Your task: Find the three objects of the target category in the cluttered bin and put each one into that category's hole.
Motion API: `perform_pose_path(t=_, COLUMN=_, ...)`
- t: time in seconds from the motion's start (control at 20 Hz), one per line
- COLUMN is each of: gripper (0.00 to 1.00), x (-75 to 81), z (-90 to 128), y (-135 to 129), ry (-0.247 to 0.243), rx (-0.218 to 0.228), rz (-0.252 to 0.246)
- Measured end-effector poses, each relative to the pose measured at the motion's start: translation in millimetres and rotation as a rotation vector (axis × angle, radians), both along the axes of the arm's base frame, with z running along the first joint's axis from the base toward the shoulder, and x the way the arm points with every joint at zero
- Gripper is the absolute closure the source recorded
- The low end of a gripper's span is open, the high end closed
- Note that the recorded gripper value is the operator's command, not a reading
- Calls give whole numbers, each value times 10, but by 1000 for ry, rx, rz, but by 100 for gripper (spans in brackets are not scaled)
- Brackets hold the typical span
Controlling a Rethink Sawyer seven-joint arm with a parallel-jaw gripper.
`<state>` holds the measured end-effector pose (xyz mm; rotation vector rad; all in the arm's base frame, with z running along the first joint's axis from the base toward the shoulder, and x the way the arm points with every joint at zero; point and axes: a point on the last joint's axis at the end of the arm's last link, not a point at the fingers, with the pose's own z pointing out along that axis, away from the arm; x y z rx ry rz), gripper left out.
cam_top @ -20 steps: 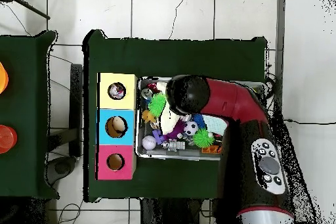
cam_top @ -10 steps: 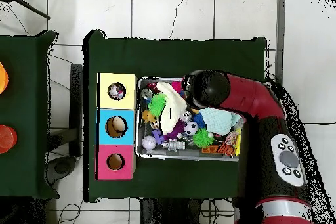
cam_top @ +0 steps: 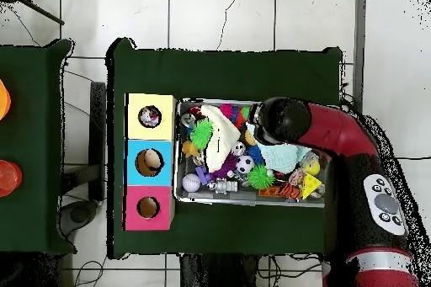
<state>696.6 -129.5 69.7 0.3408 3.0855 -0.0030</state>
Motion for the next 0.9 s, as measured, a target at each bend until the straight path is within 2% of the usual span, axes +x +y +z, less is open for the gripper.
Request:
perform_pose_path(t=0.55, gripper=0, x=-181, z=-355, y=-208, ry=5, rx=-23, rz=29)
perform_pose_path(t=0.9, gripper=0, x=-296, z=-605, y=-240, ry=24, rx=-13, rz=42)
